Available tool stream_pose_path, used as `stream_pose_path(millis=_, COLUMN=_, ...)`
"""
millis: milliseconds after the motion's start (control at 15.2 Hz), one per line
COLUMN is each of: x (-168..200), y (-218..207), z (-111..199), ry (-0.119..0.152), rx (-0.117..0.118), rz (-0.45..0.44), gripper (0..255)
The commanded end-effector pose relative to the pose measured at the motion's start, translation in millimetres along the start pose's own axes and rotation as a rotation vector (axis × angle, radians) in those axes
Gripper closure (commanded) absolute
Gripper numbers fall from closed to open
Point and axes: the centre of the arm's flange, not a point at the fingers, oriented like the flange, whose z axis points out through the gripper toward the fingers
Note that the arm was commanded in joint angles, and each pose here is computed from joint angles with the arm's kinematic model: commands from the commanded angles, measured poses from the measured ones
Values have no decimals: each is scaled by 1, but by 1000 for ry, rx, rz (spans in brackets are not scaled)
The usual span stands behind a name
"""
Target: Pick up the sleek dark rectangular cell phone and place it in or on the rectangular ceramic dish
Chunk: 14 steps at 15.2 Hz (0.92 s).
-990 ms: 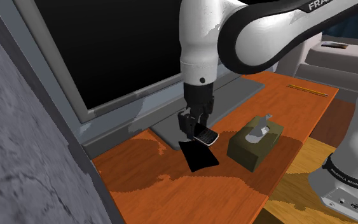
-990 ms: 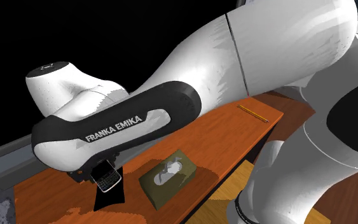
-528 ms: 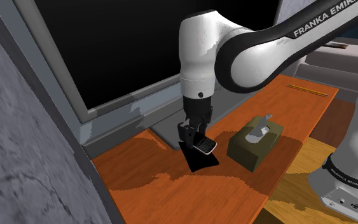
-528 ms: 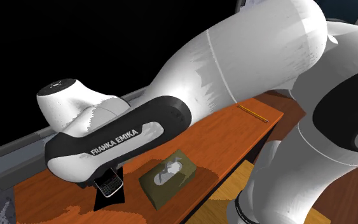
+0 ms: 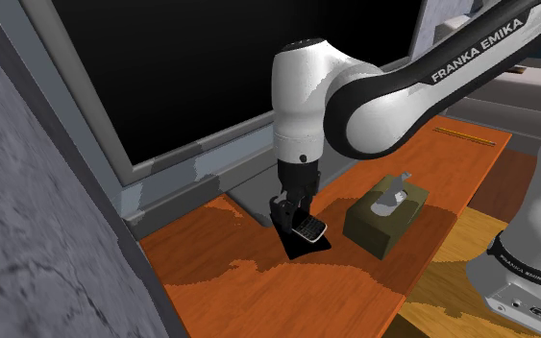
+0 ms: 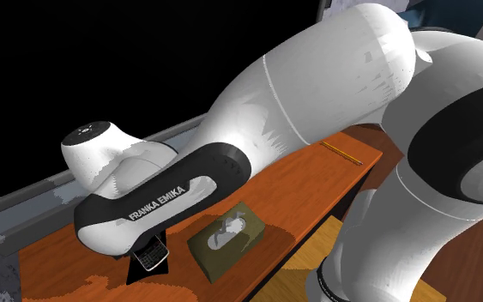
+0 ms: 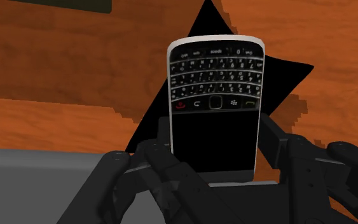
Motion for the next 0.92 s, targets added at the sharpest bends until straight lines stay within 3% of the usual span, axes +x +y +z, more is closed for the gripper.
stream_pose_path(millis=0, x=0, y=0, z=0, ry=0, rx=0, rz=0, gripper=255)
stream_pose_path(millis=198, x=0, y=0, z=0, ry=0, rx=0, rz=0, gripper=255)
stream_pose_path(millis=264, x=0, y=0, z=0, ry=0, rx=0, rz=0, gripper=0)
stream_pose_path(millis=594, x=0, y=0, z=0, ry=0, rx=0, rz=0, gripper=0)
stream_pose_path(millis=858, x=0, y=0, z=-50, ry=0, rx=0, rz=0, gripper=0)
